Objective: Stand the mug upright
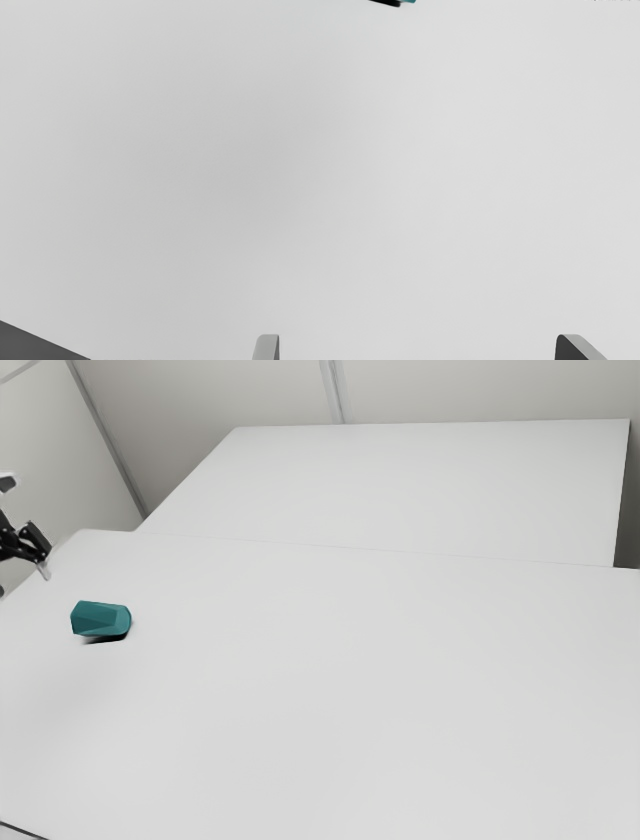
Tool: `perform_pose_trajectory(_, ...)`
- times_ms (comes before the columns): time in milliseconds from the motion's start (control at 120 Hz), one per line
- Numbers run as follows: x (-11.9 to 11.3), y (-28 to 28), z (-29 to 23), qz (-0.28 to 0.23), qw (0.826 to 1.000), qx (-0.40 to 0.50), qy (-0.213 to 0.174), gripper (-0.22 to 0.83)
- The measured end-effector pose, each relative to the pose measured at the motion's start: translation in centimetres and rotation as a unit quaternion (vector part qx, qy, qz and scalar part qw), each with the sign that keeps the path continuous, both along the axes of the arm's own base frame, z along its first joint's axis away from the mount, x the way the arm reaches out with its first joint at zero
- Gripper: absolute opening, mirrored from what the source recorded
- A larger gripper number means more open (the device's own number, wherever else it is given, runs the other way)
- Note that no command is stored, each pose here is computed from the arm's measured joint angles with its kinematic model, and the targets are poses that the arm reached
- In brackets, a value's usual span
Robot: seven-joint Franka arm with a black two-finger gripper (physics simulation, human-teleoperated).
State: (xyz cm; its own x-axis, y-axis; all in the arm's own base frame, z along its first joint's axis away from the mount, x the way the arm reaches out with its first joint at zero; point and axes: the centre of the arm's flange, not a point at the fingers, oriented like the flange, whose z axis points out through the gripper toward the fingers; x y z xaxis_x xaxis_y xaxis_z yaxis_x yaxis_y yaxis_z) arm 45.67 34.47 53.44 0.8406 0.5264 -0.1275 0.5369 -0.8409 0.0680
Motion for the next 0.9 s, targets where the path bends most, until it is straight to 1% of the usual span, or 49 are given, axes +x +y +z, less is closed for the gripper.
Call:
perform_pose_trajectory(42,-0.3,1.7,-1.1,0.008,1.0,-0.011,0.002,0.62)
perform_pose_trajectory(142,0.0,4.8,-4.2,0.01,0.999,-0.041,0.004,0.62)
perform_pose_trajectory(258,0.4,7.6,-7.5,0.002,0.998,-0.069,-0.002,0.62)
perform_pose_trajectory(300,0.8,8.6,-8.7,-0.003,0.997,-0.077,-0.007,0.61)
perform_pose_trajectory(358,0.8,10.3,-10.4,-0.003,0.996,-0.087,-0.016,0.61)
perform_pose_trajectory(417,0.7,11.7,-12.2,-0.005,0.995,-0.098,-0.031,0.62)
perform_pose_trajectory(467,1.1,12.5,-13.2,-0.012,0.994,-0.102,-0.046,0.62)
perform_pose_trajectory(658,4.4,14.4,-15.9,-0.057,0.986,-0.112,-0.105,0.62)
perform_pose_trajectory(900,6.5,15.4,-19.2,-0.096,0.972,-0.131,-0.17,0.61)
